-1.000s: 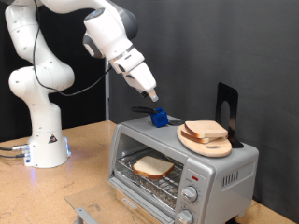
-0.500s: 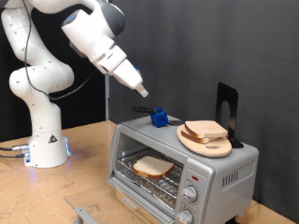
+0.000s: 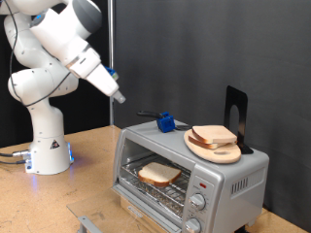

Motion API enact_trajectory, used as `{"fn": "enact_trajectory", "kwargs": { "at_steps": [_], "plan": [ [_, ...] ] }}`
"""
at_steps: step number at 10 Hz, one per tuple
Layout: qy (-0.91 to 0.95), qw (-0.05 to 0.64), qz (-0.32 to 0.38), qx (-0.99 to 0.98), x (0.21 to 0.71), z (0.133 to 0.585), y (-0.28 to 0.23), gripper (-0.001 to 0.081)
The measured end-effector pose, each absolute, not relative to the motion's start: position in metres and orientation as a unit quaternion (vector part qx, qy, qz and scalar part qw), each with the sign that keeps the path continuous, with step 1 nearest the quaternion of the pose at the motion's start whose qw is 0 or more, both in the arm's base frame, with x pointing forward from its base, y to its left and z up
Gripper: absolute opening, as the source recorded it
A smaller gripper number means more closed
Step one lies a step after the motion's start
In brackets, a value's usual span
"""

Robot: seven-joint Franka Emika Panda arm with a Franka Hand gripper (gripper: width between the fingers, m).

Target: Make a piece of toast with the oven

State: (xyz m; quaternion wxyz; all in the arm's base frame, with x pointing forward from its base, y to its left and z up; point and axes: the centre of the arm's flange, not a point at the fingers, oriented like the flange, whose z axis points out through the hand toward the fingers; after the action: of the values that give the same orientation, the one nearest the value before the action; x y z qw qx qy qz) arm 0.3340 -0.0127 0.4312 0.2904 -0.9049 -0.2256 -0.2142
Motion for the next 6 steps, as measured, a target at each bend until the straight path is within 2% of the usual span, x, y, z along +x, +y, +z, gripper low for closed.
{"fn": "enact_trajectory", "kwargs": {
  "at_steps": [2,4,6],
  "plan": [
    [-0.218,0.288,-0.224,-0.905,0.327,0.425,-0.044,0.0805],
    [-0.215,0.29,-0.226,-0.905,0.326,0.426,-0.049,0.0805],
    [-0.176,0.353,-0.147,-0.907,0.319,0.418,-0.045,0.0805]
  ]
}}
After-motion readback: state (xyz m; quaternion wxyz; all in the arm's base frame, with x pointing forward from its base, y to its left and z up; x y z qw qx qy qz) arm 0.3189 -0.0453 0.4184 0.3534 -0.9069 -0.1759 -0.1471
